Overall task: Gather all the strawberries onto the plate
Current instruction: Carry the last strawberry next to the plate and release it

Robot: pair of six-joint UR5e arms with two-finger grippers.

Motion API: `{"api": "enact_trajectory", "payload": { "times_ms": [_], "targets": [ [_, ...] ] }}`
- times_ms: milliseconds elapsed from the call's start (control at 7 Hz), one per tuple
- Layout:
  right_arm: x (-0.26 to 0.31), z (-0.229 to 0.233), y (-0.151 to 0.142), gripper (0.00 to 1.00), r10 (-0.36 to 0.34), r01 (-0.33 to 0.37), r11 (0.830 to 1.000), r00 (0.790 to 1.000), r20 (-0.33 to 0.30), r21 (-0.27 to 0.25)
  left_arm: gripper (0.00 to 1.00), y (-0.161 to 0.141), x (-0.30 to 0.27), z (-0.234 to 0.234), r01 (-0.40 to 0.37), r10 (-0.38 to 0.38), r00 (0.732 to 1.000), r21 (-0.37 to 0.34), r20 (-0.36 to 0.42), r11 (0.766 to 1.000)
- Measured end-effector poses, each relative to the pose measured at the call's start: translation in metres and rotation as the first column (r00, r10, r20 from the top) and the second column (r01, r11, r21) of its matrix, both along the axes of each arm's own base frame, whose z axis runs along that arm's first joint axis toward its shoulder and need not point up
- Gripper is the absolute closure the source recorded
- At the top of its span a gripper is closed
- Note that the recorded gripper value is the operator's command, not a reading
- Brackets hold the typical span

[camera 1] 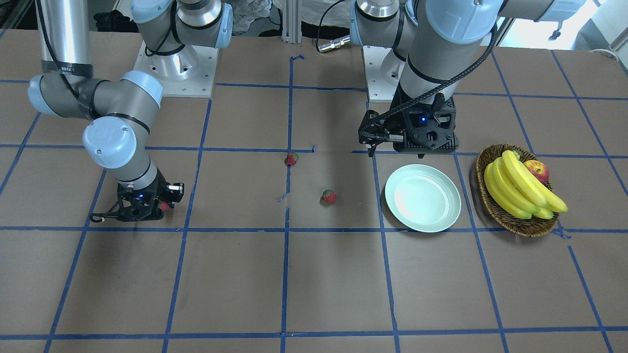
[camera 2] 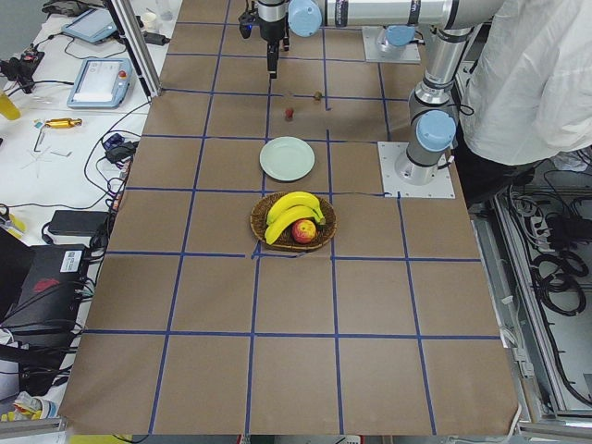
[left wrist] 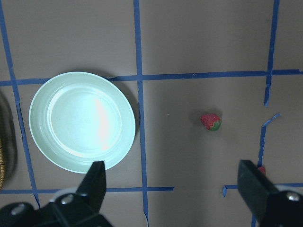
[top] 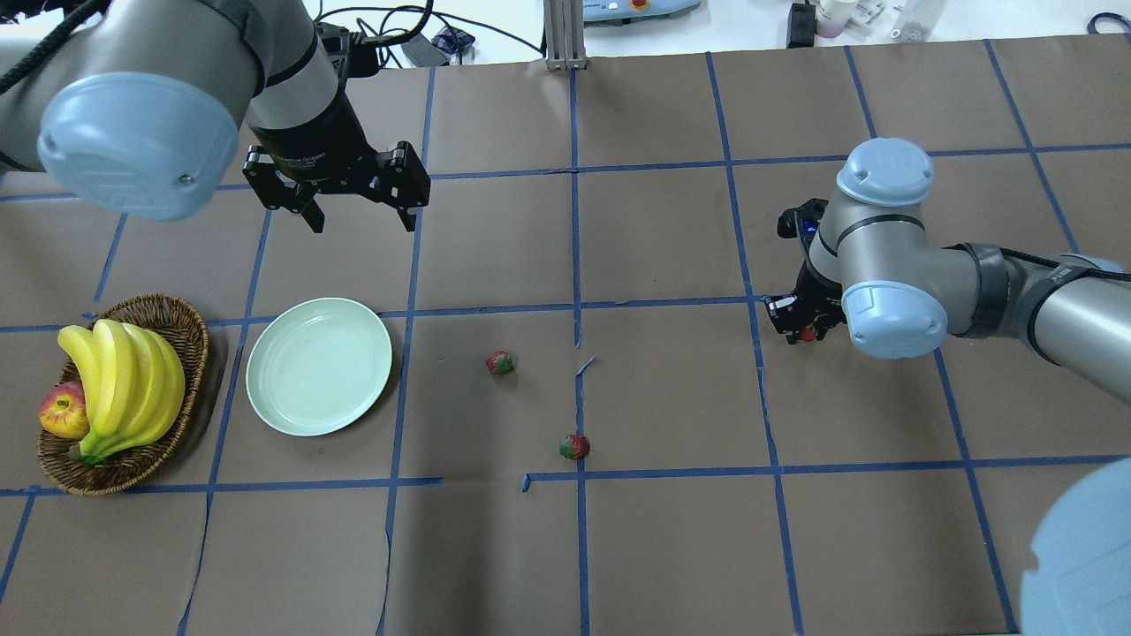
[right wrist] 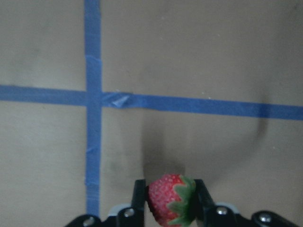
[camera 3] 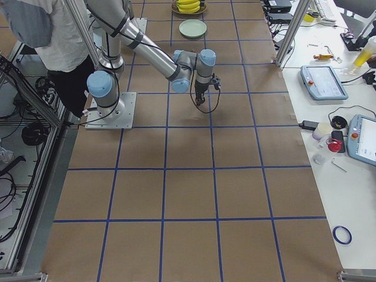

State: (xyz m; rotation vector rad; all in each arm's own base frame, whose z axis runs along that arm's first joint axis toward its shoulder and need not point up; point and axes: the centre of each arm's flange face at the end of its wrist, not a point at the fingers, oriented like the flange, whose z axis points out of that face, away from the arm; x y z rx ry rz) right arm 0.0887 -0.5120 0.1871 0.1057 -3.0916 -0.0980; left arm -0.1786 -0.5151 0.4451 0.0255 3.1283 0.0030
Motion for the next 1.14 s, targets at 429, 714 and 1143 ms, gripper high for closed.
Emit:
{"api": "enact_trajectory", "payload": {
  "times_ms": [429,714,1143],
  "targets": [
    [0.173,0.034,-0.005,1.0,-0.182,0.19,0.978,0.979,0.093,-0.084,0.0,0.0,0.001,0.001,0.003,-0.003,1.0,-0.002,0.0,1.0],
    [0.28,0.044,0.002,1.0,-0.257,0.272,0.962,0.937,0.238,-0.03,0.0,0.001,0.001,0.003,0.004,-0.004,1.0,-0.006,-0.001,1.0],
    [0.37,0.027,-0.006,1.0,-0.251,0.241,0.968,0.9,0.357,0.073,0.0,0.001,0.002,0.003,0.003,-0.003,1.0,-0.007,-0.002,1.0]
  ]
}}
